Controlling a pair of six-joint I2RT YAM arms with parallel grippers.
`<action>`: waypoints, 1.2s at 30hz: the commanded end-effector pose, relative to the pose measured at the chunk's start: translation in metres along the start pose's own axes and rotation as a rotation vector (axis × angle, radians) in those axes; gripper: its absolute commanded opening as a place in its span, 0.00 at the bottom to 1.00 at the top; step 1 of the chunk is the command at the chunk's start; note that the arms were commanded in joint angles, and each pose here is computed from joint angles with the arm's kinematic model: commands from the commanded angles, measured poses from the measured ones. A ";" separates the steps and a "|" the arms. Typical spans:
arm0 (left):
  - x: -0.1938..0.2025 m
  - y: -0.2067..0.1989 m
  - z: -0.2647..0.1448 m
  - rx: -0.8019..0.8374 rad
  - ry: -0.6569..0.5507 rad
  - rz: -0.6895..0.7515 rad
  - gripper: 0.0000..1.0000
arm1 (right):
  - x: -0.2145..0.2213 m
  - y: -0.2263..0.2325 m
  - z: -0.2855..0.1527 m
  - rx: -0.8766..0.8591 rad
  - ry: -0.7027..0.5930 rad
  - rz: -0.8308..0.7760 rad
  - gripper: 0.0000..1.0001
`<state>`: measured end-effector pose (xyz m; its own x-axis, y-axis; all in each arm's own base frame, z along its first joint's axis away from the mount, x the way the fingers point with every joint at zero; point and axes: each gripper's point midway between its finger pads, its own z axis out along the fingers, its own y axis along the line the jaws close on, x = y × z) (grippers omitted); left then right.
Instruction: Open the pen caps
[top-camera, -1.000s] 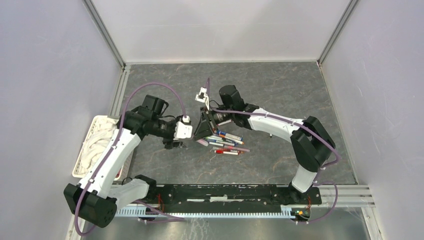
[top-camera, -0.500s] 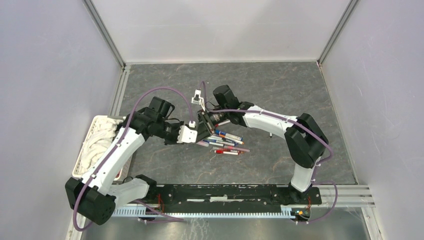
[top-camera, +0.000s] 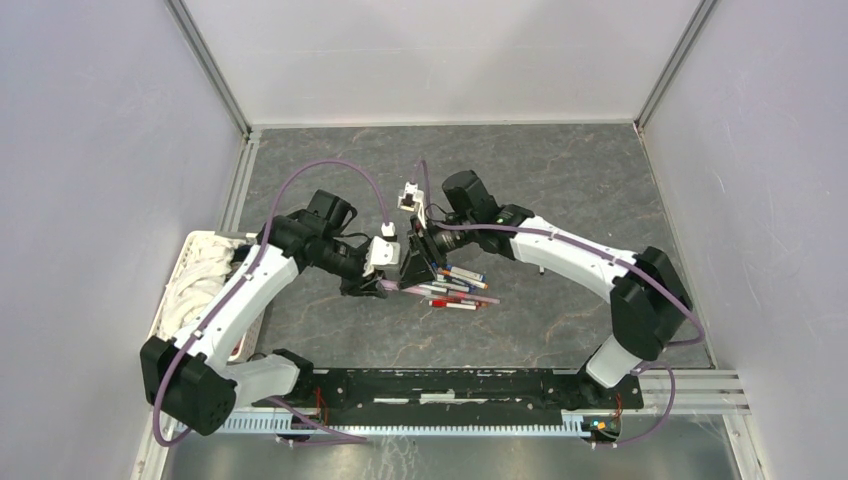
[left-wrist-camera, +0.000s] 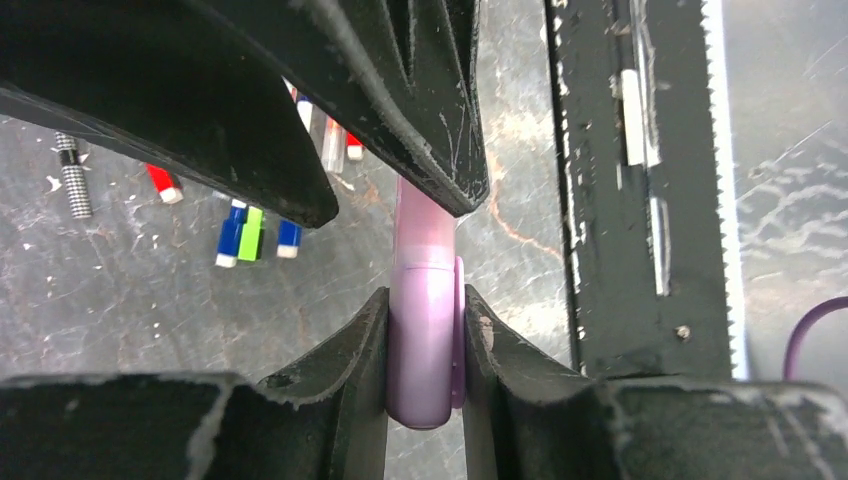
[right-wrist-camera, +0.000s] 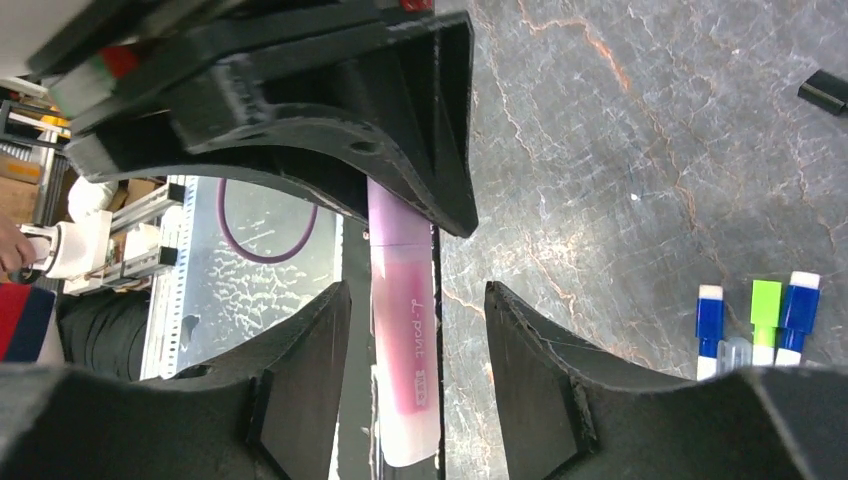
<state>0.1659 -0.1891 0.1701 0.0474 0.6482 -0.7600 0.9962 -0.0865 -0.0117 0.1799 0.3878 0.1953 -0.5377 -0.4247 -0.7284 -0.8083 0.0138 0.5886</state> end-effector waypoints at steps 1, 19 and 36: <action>-0.036 -0.007 -0.007 0.024 -0.141 -0.074 0.02 | -0.007 0.008 -0.004 -0.017 -0.026 -0.073 0.57; -0.040 0.000 -0.012 -0.034 -0.144 -0.037 0.41 | 0.002 0.017 -0.007 -0.035 0.002 -0.096 0.00; -0.024 0.001 0.002 0.007 -0.078 -0.032 0.08 | -0.008 0.015 0.001 -0.033 0.012 -0.107 0.29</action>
<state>0.1613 -0.2026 0.1823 -0.0257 0.6006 -0.7992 0.9953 -0.0590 -0.0764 0.1664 0.3805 0.1890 -0.4931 -0.4771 -0.7274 -0.8213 -0.0203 0.5701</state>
